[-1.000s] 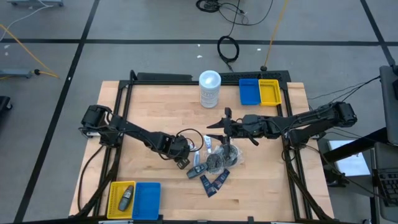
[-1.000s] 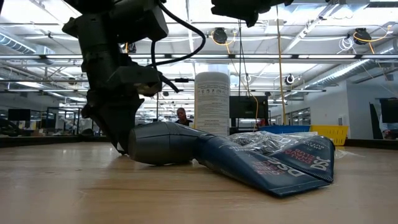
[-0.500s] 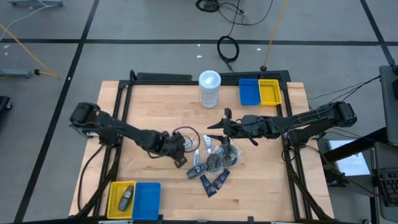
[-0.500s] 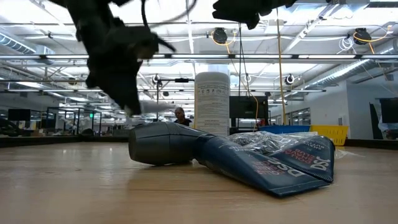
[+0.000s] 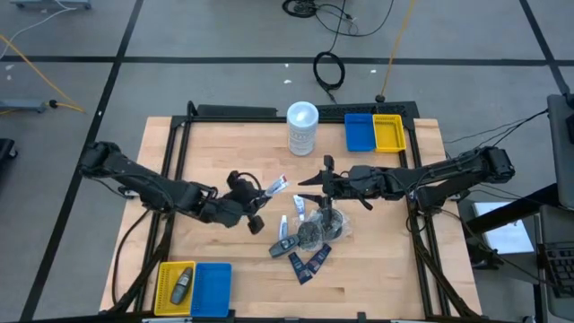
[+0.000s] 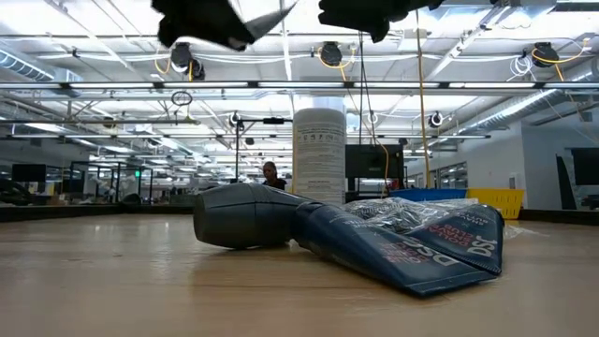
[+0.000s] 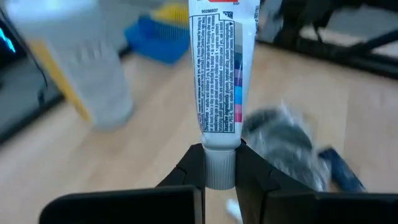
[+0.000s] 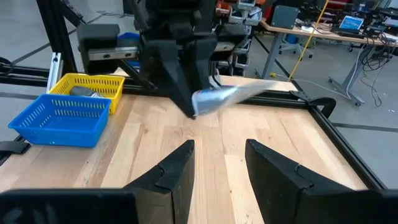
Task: Pick & Place Travel size toiletries
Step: Put the white toothpaste into the top blue bin
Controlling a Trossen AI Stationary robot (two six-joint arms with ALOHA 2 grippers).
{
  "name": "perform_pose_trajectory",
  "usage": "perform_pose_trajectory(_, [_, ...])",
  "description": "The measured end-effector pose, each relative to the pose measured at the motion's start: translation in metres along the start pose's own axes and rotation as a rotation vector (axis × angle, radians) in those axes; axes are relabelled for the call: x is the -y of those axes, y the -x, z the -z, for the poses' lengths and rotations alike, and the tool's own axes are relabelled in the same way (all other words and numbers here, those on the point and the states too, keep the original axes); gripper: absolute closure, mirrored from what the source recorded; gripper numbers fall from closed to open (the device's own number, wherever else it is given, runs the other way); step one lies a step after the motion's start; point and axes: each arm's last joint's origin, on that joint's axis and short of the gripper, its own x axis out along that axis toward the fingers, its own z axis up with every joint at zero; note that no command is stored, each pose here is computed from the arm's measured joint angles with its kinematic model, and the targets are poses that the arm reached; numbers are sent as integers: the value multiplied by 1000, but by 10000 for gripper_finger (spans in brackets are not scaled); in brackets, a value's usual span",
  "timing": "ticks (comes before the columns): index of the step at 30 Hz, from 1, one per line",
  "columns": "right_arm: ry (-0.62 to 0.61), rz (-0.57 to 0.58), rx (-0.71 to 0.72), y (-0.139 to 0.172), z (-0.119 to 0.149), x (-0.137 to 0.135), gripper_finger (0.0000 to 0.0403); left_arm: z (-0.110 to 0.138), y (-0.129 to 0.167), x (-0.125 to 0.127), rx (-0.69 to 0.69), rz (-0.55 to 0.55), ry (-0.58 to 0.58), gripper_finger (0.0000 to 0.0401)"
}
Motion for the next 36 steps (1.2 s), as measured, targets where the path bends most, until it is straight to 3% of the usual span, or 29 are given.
perform_pose_trajectory(8, [-6,2,31,0,-3,0,268,-13,-5,11,180,-81,-150,364])
perform_pose_trajectory(20, [-30,16,145,1,-14,1,268,-5,-13,15,159,-117,-203,364])
perform_pose_trajectory(25, [-103,31,221,2,-21,6,268,-2,-18,18,166,-138,-208,364])
perform_pose_trajectory(36, [-173,57,193,-10,-12,14,270,-1,-22,19,178,-180,-227,364])
